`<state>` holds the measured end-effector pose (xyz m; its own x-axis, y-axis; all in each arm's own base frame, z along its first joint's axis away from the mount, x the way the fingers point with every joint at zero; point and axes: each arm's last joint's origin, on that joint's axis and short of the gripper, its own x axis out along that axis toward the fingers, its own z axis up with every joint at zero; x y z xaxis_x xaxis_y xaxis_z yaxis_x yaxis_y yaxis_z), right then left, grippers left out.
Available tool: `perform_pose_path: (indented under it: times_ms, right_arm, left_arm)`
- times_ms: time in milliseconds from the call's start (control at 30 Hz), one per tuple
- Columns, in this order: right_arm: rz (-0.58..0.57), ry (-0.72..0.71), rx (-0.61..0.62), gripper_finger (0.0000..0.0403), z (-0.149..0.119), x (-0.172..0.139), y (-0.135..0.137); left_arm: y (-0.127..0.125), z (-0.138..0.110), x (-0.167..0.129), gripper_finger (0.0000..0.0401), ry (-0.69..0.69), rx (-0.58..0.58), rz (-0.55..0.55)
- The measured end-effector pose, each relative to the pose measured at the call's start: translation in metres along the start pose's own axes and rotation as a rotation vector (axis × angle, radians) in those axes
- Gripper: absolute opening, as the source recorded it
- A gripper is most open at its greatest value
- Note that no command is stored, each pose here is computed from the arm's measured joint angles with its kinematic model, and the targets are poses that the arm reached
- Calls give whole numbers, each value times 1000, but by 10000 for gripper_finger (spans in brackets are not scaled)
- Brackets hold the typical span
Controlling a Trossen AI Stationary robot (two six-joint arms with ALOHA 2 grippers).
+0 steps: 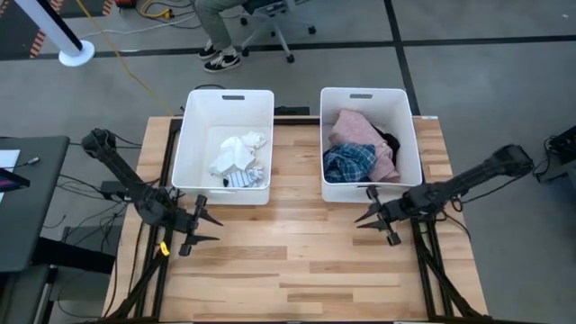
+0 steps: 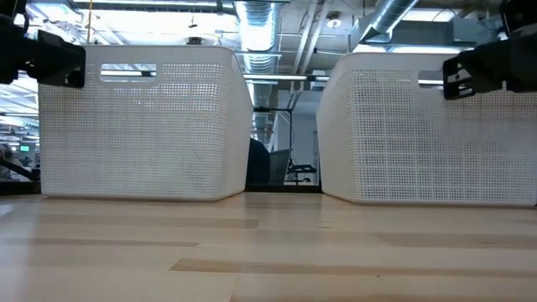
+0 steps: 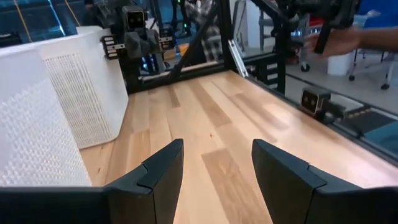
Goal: Sort clothes
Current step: Return to Home Position
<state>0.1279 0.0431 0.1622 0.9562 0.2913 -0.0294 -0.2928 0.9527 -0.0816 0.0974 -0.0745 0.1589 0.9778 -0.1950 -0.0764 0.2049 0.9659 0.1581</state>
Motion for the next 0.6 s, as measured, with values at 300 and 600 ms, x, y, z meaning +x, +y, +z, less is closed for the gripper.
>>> perform_pose_path:
  times_ms: [300,600]
  right_arm:
    - [57,40,-7,82,-4,-1,9]
    - [82,173,-17,82,-17,-2,10]
  left_arm:
    - [-1,-13,-1,185,119,79,-13]
    - [-1,-25,-3,185,231,153,-25]
